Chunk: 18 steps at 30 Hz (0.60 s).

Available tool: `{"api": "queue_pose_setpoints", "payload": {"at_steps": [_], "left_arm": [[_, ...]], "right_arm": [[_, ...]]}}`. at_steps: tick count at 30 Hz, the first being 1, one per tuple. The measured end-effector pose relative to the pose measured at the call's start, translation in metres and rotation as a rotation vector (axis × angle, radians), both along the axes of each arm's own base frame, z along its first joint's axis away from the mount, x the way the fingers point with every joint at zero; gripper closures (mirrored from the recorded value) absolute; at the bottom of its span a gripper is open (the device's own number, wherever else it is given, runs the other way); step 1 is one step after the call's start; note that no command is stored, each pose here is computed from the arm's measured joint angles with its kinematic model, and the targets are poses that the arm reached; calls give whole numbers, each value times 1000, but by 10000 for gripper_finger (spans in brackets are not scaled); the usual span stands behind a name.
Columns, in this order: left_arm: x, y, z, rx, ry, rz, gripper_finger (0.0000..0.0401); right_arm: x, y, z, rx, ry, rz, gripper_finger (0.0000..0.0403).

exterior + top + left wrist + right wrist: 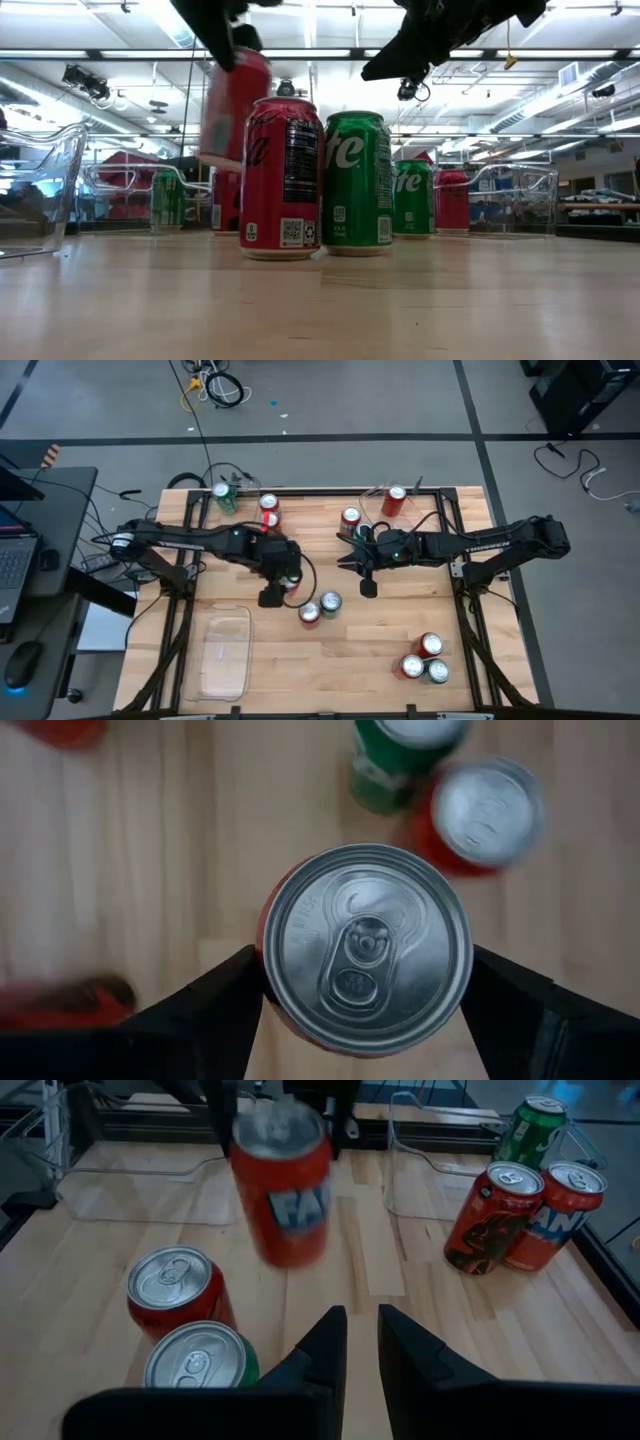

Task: Sort soda cans
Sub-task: Put the center red soda can into the bottom transparent bin

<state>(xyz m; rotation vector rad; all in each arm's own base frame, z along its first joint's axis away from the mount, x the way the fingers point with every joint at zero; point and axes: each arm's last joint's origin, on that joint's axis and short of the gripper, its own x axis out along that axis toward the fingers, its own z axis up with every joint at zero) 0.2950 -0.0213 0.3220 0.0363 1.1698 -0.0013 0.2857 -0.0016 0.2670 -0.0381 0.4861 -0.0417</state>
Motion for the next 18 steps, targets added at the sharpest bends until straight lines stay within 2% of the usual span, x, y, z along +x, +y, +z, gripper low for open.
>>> {"api": "queue_pose_setpoints", "payload": {"at_steps": [10,18], "left_arm": [[-50,-31,30,-123,32,154,112],[-79,-61,30,-157,175,279,112]], "right_arm": [[0,0,0,-19,-3,8,354],[0,-1,1,-19,-6,7,354]]}}
